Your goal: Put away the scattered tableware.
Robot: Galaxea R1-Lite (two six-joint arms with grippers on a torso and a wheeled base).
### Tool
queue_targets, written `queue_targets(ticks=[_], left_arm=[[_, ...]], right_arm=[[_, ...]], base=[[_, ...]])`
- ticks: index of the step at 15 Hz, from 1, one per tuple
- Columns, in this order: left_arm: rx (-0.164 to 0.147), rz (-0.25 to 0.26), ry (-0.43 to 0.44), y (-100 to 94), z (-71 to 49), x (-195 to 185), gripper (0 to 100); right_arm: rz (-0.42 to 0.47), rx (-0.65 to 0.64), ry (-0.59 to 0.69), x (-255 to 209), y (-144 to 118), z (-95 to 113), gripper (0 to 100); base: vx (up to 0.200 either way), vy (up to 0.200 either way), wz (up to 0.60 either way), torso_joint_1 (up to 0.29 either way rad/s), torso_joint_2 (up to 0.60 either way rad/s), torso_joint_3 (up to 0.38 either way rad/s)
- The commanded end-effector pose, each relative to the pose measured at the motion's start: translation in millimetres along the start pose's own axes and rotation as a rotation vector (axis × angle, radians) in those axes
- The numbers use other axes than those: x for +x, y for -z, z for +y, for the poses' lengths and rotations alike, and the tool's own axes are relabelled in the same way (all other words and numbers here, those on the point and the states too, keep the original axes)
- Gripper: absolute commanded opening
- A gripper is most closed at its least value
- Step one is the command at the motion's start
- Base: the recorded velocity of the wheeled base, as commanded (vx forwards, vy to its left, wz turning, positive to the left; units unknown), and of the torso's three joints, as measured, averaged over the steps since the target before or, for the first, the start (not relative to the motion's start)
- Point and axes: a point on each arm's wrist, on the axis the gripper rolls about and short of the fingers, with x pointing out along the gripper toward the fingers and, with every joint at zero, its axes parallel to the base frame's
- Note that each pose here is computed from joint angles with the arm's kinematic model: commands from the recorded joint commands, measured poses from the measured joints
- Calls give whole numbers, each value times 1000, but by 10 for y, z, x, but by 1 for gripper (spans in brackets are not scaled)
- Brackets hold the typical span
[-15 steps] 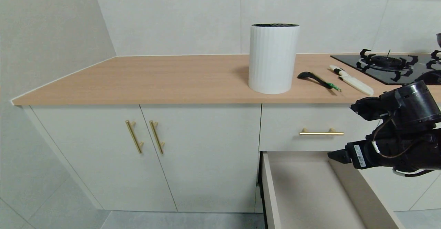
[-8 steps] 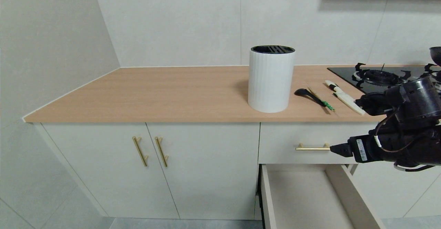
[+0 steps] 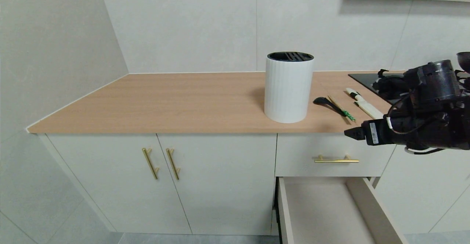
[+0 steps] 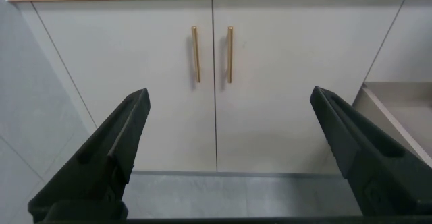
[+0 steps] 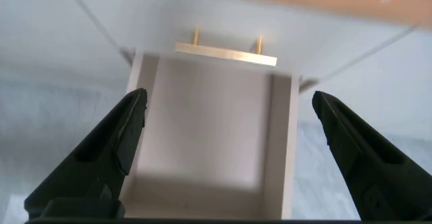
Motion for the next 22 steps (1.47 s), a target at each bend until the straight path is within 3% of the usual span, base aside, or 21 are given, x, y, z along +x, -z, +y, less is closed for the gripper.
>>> queue_targets(ticks=[1, 3, 9, 12, 22], left_arm=[[0, 2, 0, 3, 0, 1, 100], [0, 0, 0, -1, 0, 0, 100], [0, 2, 0, 3, 0, 1, 100], [0, 0, 0, -1, 0, 0, 100], [0, 2, 0, 3, 0, 1, 100]], right_arm=[[9, 35, 23, 321, -125, 30, 100], [-31, 117, 57, 448, -157, 38, 100], [-134, 189, 130, 1054, -104, -173, 100], [-140, 199, 148, 1112, -87, -259, 100], [-149, 196, 144, 1169, -66, -227, 100]], base=[[0, 0, 0, 0, 0, 0], [0, 0, 0, 0, 0, 0], [0, 0, 0, 0, 0, 0], [0, 0, 0, 0, 0, 0], [0, 0, 0, 0, 0, 0]])
